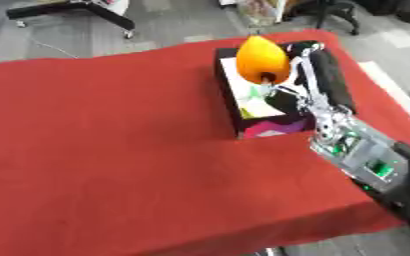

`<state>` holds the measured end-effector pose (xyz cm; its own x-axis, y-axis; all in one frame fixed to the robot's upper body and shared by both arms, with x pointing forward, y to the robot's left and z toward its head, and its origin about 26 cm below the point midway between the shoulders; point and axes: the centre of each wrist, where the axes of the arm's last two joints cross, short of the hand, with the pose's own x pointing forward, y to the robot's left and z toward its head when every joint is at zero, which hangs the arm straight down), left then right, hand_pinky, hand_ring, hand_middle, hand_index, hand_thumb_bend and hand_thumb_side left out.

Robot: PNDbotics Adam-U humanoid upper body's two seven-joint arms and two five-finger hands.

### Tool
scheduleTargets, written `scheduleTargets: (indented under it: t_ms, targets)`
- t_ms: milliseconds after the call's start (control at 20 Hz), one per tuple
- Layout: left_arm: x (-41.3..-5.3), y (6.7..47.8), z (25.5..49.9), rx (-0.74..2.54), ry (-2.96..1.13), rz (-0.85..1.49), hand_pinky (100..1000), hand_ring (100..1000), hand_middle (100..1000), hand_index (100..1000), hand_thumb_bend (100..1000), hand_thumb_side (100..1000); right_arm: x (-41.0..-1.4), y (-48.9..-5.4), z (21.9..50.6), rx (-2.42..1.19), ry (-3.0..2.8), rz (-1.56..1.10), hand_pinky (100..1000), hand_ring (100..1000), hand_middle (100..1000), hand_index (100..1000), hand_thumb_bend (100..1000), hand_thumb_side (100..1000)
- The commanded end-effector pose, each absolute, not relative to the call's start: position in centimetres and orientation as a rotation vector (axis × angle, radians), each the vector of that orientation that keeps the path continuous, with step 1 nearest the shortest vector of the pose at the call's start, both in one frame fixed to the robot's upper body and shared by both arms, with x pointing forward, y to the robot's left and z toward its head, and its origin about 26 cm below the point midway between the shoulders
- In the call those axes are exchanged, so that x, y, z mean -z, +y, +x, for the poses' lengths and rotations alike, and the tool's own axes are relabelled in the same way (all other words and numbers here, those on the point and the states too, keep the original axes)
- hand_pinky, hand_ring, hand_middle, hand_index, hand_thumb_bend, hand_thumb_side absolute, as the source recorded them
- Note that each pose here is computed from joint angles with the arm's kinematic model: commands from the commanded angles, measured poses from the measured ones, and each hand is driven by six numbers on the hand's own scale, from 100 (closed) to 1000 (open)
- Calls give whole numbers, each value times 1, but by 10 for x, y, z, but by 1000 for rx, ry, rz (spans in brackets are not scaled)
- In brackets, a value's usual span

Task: Pick up the objects with one hand, pass them to the other hand, and then place them into the box on the other side of the table.

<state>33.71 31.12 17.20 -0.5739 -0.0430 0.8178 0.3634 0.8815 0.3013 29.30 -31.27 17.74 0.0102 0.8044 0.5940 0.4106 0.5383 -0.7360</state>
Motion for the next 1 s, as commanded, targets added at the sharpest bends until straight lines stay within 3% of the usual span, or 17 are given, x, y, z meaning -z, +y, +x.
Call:
scheduleTargets:
  t_ms: [50, 100, 200, 350, 700, 1000]
  targets:
    - [-191, 308, 324, 521, -2221, -219, 681, 637, 647, 737, 100, 730, -183, -345, 312, -148, -1241, -1506, 473, 818, 541, 738, 525, 277]
    - [-192, 307, 321, 510, -2234, -220, 682, 637, 647, 737, 100, 727, -178, -353, 318, -145, -1204, -1494, 503, 847, 579, 802, 622, 313]
    - [-194, 306, 316, 490, -2249, -214, 682, 637, 646, 737, 100, 726, -169, -366, 326, -148, -1139, -1461, 574, 904, 674, 899, 688, 343]
    - [-195, 308, 310, 459, -2255, -191, 682, 636, 645, 737, 100, 728, -162, -382, 332, -148, -1029, -1463, 606, 935, 734, 936, 741, 382]
    - [-193, 310, 304, 419, -2242, -164, 680, 635, 642, 734, 100, 732, -168, -390, 333, -68, -1001, -1542, 578, 937, 725, 936, 703, 400]
    - [-188, 311, 300, 375, -2230, -91, 673, 628, 634, 726, 100, 726, -202, -329, 293, -36, -1423, -1463, 572, 959, 713, 949, 580, 428]
